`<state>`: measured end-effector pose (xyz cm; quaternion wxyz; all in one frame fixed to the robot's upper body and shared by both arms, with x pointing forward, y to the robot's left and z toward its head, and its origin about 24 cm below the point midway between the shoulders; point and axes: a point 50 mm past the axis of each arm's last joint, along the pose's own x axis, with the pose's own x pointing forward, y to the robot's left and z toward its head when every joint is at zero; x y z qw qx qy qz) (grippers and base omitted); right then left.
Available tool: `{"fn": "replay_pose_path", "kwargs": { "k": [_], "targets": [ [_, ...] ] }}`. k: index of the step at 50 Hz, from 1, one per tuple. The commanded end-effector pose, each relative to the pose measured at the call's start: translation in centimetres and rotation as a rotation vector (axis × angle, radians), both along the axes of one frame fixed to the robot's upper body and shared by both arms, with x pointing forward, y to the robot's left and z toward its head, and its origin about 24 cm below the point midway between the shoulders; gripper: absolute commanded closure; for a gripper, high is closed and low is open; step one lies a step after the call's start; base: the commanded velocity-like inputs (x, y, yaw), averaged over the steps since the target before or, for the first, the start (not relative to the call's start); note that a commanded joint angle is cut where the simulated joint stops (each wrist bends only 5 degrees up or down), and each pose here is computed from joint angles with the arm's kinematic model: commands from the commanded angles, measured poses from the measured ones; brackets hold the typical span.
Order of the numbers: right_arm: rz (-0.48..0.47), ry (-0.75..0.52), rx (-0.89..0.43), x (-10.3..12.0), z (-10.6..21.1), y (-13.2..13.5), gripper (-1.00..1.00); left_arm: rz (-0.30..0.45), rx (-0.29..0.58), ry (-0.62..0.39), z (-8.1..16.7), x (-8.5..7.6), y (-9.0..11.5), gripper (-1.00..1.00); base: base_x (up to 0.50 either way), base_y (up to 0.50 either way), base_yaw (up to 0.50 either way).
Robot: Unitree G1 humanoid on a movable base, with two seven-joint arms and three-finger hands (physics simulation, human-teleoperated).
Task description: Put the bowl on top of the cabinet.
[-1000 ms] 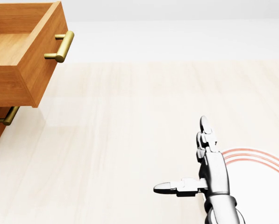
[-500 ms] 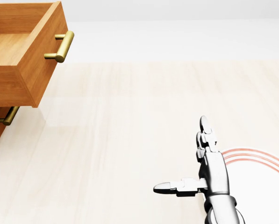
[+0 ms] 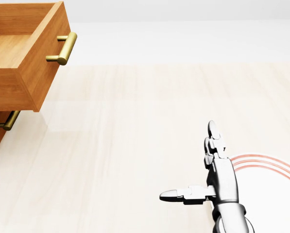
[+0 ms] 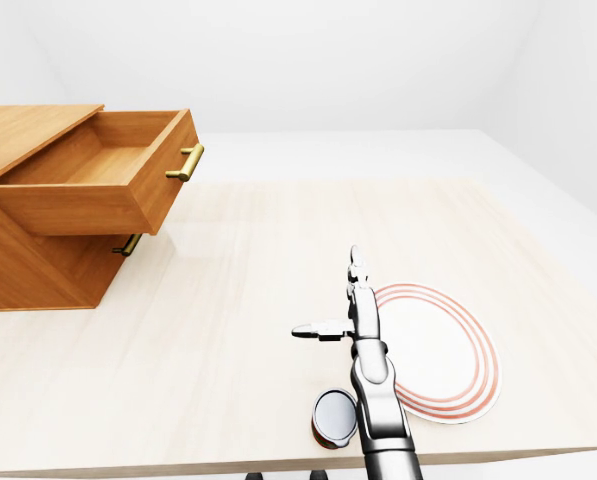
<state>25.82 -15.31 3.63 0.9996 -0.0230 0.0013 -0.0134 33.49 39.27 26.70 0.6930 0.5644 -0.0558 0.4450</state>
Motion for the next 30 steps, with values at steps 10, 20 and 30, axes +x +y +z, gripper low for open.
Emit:
{"fn": "replay_pose_path", "kwargs": {
  "k": [10,20,30],
  "targets": [
    [-0.002,-0.001,0.001,0.0,0.0,-0.1,-1.00,0.047,0.025,0.164,-3.9,-0.6,1.0,0.94,0.00,0.00,0.00],
    [-0.003,0.002,0.003,0.1,-0.1,-0.1,-1.00,0.045,0.015,0.192,-4.9,-0.6,1.0,0.94,0.00,0.00,0.00],
    [0.000,0.003,0.001,0.1,-0.2,0.0,-1.00,0.055,0.009,0.187,-4.9,-0.9,1.3,0.88,0.00,0.00,0.00]
  ]
}}
